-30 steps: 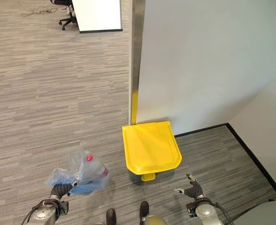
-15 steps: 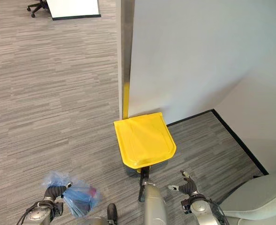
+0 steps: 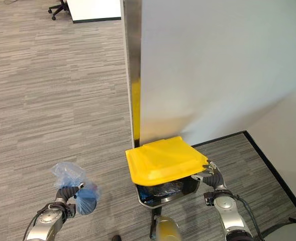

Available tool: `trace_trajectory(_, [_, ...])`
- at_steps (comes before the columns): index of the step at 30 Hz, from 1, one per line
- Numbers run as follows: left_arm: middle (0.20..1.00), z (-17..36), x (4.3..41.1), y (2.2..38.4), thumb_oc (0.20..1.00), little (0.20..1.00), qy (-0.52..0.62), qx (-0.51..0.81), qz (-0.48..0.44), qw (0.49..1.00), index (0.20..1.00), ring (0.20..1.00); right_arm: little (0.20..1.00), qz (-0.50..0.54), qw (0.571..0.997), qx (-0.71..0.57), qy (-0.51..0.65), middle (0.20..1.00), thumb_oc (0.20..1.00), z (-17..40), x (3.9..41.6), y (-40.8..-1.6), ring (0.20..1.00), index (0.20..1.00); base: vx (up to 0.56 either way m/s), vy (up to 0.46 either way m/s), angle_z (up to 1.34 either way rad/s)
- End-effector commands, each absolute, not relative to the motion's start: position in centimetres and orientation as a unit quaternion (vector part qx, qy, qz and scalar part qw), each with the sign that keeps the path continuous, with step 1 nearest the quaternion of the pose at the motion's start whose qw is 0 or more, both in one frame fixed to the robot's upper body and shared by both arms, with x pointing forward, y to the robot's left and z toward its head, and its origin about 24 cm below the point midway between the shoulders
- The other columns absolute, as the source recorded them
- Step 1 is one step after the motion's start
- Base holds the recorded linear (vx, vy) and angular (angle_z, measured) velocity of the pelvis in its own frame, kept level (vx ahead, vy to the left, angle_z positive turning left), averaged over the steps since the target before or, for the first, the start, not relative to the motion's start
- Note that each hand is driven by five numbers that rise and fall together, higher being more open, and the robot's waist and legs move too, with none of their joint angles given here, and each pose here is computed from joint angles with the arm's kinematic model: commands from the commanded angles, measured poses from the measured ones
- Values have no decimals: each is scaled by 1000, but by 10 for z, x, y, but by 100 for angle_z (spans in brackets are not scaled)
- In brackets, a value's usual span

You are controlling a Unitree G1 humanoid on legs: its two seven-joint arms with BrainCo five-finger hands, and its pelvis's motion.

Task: Gather garbage on tea table into small bin, then transfer packed bag to large trash can.

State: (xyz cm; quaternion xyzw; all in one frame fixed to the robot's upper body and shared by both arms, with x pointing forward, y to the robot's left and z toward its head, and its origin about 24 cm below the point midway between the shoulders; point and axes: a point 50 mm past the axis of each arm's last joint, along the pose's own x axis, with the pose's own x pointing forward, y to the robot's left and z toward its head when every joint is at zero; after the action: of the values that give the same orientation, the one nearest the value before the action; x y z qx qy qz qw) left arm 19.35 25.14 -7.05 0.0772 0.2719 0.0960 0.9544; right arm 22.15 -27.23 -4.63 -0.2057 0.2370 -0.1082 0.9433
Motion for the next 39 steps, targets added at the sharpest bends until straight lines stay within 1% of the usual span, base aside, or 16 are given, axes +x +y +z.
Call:
trace_trajectory(1, [200,-58,188,265,200,200,241,100,96,961,200,200,1000,-99,932,-189,293,1000,1000,-72,194,-266,1000,1000,-33,31,-11])
trace_trajectory(4, [200,-59,186,265,200,200,244,100,94,960,200,200,1000,-91,932,-190,297,1000,1000,-74,194,-262,1000,1000,-35,23,-25])
trace_trajectory(8, [200,-59,187,260,200,200,244,107,74,961,200,200,1000,-39,934,-204,291,1000,1000,-74,204,-244,1000,1000,-17,5,-12])
trace_trajectory(9, [200,-59,192,252,200,200,239,113,53,963,200,200,1000,3,940,-210,267,1000,1000,-68,218,-226,1000,1000,0,0,0])
trace_trajectory(11, [200,-58,194,250,200,200,237,114,47,964,200,200,1000,14,944,-210,255,1000,1000,-64,224,-220,1000,1000,0,0,0])
trace_trajectory(18, [200,-49,213,229,200,200,202,122,2,972,200,200,1000,99,963,-202,149,1000,1000,-26,271,-168,1000,1000,7,-1,5])
trace_trajectory(19, [200,-49,214,229,200,200,201,122,2,972,200,200,1000,99,963,-202,149,1000,1000,-26,272,-168,1000,1000,-5,-7,5])
trace_trajectory(22, [200,-35,231,214,200,200,162,122,-34,979,200,200,1000,132,961,-223,96,1000,1000,1,300,-146,1000,1000,-29,-36,9])
trace_trajectory(28, [200,-8,254,184,200,200,96,131,-113,980,200,200,1000,133,954,-266,40,1000,1000,38,332,-140,1000,1000,-43,-45,18])
trace_trajectory(32, [200,14,267,158,200,200,44,142,-181,972,200,200,1000,107,952,-286,20,1000,1000,63,352,-151,1000,1000,-35,-33,15])
trace_trajectory(34, [200,26,272,140,200,200,16,142,-226,964,200,200,1000,82,952,-293,18,1000,1000,77,365,-163,1000,1000,-49,-17,-1])
trace_trajectory(39, [200,55,282,105,200,200,-47,138,-288,946,200,200,1000,43,951,-307,-3,1000,1000,108,384,-177,1000,1000,-57,2,-13])
